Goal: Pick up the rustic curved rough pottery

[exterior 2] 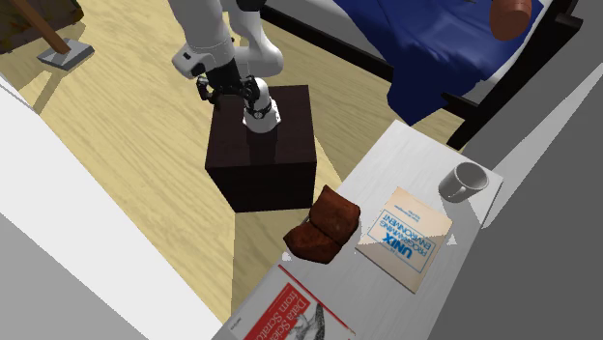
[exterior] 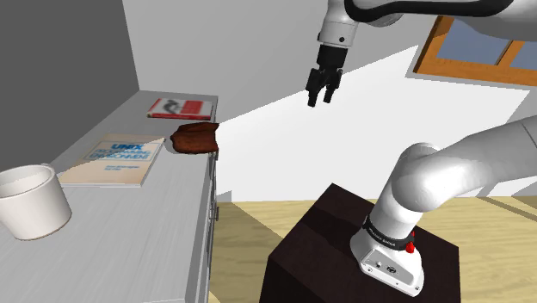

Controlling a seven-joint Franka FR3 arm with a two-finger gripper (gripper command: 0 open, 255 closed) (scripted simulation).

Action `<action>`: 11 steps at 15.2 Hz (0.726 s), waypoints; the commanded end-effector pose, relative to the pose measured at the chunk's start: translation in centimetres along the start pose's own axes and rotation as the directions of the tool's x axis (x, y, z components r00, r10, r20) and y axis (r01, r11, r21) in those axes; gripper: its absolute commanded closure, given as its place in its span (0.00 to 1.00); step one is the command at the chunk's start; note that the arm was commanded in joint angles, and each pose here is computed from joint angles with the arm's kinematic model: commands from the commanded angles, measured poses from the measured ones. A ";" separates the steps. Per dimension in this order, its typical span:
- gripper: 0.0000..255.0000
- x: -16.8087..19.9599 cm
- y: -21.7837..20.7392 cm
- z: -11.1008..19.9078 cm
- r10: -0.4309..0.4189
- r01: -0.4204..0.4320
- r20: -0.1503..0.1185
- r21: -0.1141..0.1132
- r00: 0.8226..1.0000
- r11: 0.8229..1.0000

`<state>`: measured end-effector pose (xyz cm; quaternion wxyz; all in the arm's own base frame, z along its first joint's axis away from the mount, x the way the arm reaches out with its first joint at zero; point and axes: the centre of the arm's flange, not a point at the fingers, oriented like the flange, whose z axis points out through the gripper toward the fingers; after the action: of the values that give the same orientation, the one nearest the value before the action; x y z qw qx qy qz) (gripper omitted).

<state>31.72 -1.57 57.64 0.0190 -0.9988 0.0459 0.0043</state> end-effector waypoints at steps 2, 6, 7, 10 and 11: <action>0.00 0.8 0.1 0.9 -0.017 0.017 -0.002 0.038 1.000 0.999; 0.00 4.2 -0.1 4.3 -0.085 0.087 -0.017 0.187 0.996 0.979; 0.00 5.1 -0.2 5.2 -0.101 0.104 -0.022 0.223 0.995 0.969; 0.00 7.6 -1.0 7.7 -0.149 0.155 -0.042 0.330 0.988 0.931; 0.00 8.4 -1.3 8.5 -0.165 0.171 -0.050 0.365 0.985 0.915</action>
<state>39.29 -0.77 50.14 0.1861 -0.9819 -0.0317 -0.0115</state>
